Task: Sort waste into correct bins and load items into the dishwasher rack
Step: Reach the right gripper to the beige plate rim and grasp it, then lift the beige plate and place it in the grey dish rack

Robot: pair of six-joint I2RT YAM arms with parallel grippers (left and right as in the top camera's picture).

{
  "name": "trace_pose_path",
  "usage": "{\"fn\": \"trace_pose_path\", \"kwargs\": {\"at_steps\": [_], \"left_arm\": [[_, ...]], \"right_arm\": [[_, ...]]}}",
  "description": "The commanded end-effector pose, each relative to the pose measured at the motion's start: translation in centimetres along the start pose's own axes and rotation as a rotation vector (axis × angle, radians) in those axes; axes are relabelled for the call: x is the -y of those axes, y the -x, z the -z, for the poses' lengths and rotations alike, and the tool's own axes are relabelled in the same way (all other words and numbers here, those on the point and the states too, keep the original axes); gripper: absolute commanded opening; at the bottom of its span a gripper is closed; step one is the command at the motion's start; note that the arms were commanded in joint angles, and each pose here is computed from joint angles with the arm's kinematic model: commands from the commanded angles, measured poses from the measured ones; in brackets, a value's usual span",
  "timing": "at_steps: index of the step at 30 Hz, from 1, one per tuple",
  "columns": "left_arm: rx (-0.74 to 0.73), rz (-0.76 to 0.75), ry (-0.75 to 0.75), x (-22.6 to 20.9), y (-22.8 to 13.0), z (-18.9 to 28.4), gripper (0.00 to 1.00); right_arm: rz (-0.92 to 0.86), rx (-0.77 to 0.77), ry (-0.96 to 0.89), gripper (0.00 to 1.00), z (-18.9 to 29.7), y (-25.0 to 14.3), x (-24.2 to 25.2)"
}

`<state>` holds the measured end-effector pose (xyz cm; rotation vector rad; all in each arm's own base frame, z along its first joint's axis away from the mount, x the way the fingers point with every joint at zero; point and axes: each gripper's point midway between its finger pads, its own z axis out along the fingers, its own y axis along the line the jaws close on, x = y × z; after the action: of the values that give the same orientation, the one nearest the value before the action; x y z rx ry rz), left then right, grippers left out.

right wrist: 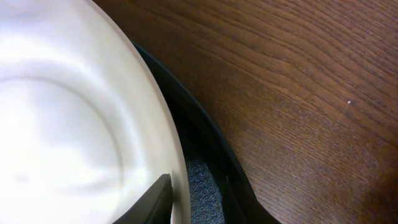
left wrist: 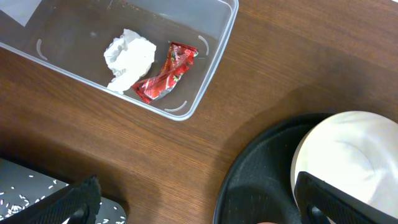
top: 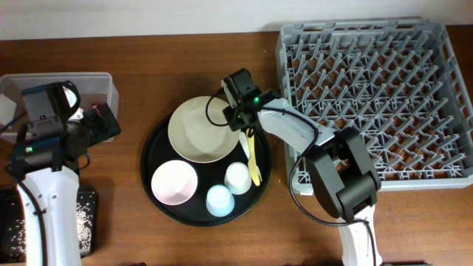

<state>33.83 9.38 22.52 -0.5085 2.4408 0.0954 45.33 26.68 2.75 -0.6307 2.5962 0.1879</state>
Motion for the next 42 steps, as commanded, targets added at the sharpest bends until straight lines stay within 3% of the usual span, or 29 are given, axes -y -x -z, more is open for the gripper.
{"fn": "trace_pose_path", "kwargs": {"at_steps": [1,6,15,17,23,30,33,38,42], "left_arm": [[0.021,-0.001,0.000,-0.1,0.5,0.5,0.99],[0.021,-0.002,0.000,-0.1,0.5,0.5,0.99],[0.021,-0.001,0.000,-0.1,0.5,0.5,0.99],[0.021,-0.002,0.000,-0.1,0.5,0.5,0.99],[0.020,-0.001,0.000,-0.1,0.5,0.5,0.99],[0.020,-0.001,0.000,-0.1,0.5,0.5,0.99],[0.020,-0.002,0.000,-0.1,0.5,0.5,0.99],[0.020,-0.001,0.000,-0.1,0.5,0.5,0.99],[0.020,-0.002,0.000,-0.1,0.5,0.5,0.99]], "right_arm": [[-0.001,0.060,0.004,0.36,2.2,2.0,-0.3],[0.008,0.073,0.014,0.31,3.4,3.3,-1.0],[0.023,0.024,0.007,0.34,3.2,2.0,-1.6],[0.023,0.023,0.007,0.25,3.2,2.0,-1.6],[0.023,0.014,0.006,0.25,3.1,1.8,-1.6],[0.022,0.001,0.005,0.04,3.0,1.4,-1.5],[0.019,0.095,0.011,0.04,3.6,3.8,-1.6],[0.015,0.314,0.026,0.04,12.7,9.7,-1.9],[0.035,0.535,-0.039,0.04,25.8,11.9,-0.4]]}}
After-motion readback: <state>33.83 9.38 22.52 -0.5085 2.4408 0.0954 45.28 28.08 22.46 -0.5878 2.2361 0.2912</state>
